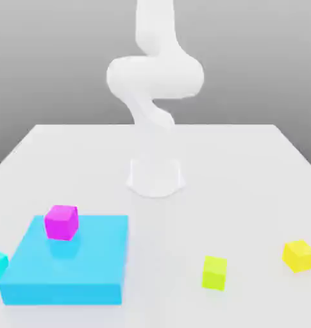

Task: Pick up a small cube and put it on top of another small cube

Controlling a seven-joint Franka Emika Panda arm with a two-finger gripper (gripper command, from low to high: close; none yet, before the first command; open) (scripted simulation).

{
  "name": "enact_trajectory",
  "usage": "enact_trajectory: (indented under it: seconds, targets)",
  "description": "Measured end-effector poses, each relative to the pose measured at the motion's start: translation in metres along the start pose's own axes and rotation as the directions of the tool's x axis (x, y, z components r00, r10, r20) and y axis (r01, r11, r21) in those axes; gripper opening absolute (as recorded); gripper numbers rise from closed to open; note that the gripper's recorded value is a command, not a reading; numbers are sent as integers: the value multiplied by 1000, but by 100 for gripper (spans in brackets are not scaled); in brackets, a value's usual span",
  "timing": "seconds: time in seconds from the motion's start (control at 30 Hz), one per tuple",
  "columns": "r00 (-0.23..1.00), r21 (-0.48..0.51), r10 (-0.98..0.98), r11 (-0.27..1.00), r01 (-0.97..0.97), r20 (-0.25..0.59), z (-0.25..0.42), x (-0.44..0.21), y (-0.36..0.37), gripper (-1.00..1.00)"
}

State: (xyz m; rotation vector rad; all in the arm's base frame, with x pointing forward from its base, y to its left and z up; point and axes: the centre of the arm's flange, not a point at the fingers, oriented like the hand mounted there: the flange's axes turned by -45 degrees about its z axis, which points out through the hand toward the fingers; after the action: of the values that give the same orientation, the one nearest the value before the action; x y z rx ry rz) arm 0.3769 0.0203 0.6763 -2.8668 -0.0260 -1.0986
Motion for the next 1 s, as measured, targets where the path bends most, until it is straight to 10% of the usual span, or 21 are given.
enact_trajectory:
  seconds: [0.43,1.0]
  targets:
    - [925,203,-91,979,15,370,216,-91,-142,0]
    - [714,130,-250,967,220,654,358,-358,-267,0]
